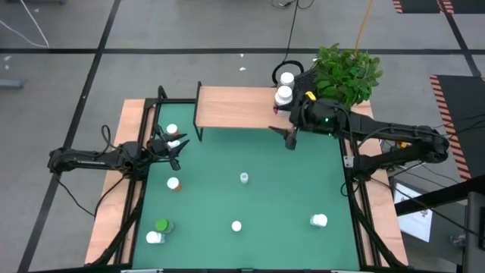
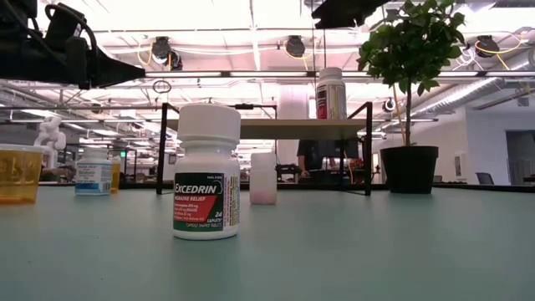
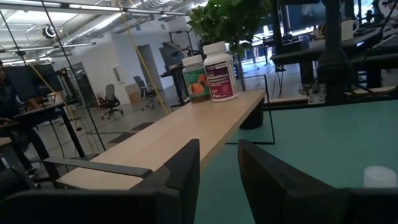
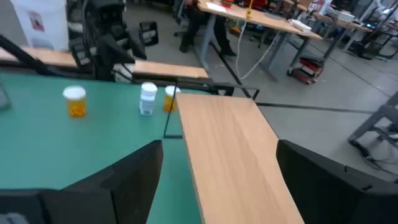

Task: Pick and place medicine bottles onto shelf by color
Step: Put the big green pill bottle on the shelf

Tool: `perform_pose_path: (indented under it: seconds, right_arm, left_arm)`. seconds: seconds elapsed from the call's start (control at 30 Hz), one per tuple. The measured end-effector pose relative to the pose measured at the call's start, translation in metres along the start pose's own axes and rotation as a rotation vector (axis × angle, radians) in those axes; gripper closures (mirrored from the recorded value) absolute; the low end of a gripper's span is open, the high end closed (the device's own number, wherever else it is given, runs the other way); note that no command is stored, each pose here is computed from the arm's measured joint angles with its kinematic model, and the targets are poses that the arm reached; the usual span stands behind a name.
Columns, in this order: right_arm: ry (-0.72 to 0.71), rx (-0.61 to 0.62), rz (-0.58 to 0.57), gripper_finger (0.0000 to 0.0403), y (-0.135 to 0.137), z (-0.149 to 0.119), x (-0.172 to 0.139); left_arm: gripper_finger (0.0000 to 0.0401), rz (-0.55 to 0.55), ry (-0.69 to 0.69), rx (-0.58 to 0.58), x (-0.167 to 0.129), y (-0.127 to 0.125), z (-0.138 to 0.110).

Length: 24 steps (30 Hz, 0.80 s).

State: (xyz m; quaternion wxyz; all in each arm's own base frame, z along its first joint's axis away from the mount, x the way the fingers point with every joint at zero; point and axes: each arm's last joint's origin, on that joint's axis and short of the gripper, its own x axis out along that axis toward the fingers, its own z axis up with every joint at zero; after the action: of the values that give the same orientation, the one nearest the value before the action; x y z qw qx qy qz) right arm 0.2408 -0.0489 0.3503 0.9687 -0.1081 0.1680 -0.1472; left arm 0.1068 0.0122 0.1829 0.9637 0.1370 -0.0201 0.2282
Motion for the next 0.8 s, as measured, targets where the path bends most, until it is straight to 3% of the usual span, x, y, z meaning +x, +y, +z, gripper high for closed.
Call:
perform_pose_path:
  seconds: [0.13, 0.27, 0.47, 0.63, 0.8]
  right_arm:
    - [-0.009, -0.022, 0.029, 0.0094, 0.015, 0.003, 0.000]
    - [-0.028, -0.030, 0.081, 0.0094, 0.029, 0.006, -0.004]
    - [-0.034, -0.007, 0.147, 0.0094, 0.051, 0.007, -0.008]
    - [0.008, -0.011, 0.215, 0.0094, 0.082, -0.027, 0.010]
    - [-0.072, 0.009, 0.223, 0.0094, 0.104, -0.072, 0.033]
  left_arm:
    - [0.0288, 0.009, 0.000, -0.004, 0.000, 0.000, 0.000]
    - [0.0287, 0.111, 0.045, -0.090, 0.000, 0.004, 0.003]
    - [0.0279, 0.103, 0.151, -0.131, 0.000, 0.011, 0.022]
    - [0.0213, 0.091, 0.307, -0.186, -0.001, 0.014, 0.030]
    - [0.0130, 0.150, 0.473, -0.280, -0.002, 0.017, 0.029]
